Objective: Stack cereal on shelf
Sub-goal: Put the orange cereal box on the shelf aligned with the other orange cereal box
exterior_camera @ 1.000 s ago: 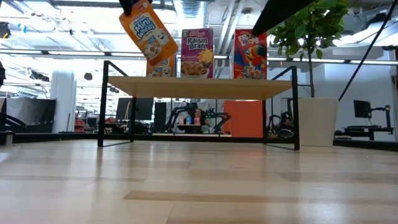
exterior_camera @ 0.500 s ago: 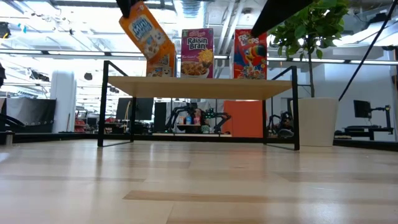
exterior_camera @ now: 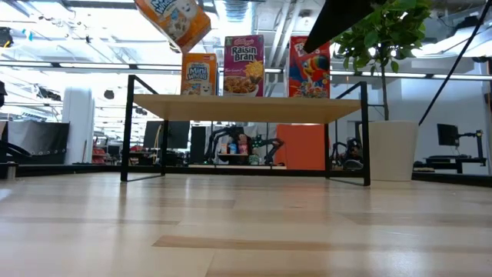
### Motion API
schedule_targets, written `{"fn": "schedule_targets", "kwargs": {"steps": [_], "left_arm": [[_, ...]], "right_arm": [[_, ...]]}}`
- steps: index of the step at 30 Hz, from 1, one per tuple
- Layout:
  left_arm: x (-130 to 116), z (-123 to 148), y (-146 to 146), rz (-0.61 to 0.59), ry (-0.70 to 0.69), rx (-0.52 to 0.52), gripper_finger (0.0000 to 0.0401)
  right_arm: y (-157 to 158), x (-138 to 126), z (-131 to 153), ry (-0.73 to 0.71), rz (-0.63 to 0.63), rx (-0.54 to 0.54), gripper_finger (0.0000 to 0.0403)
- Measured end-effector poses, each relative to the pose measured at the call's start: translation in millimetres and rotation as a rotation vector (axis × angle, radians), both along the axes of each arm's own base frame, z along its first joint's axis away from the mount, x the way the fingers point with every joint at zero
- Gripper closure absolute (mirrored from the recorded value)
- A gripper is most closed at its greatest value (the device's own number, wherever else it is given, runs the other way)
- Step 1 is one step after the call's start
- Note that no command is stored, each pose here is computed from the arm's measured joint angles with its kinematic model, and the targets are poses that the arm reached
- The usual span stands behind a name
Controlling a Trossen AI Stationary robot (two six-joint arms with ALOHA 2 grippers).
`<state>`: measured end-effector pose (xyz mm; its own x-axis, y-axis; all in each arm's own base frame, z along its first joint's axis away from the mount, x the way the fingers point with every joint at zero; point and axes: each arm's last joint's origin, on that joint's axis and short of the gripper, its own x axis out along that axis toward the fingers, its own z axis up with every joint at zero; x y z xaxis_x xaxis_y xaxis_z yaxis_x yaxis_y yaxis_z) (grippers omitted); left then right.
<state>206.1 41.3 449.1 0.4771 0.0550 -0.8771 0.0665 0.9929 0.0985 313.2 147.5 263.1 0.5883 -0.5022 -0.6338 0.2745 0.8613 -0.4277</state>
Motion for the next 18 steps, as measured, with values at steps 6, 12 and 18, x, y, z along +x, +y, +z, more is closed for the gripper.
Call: {"fn": "schedule_targets", "kwargs": {"steps": [6, 12, 18], "left_arm": [[17, -24, 3, -0.049, 0.104, -0.024, 0.0266], [22, -44, 5, -0.058, 0.198, 0.033, 0.0266], [24, -51, 13, -0.034, 0.238, 0.070, 0.0266]], "right_arm": [[-4, 3, 0, -0.008, -0.013, 0.005, 0.0285], [-3, 3, 0, -0.010, -0.013, 0.007, 0.0285], [-3, 3, 0, -0.011, -0.013, 0.007, 0.0285]]}}
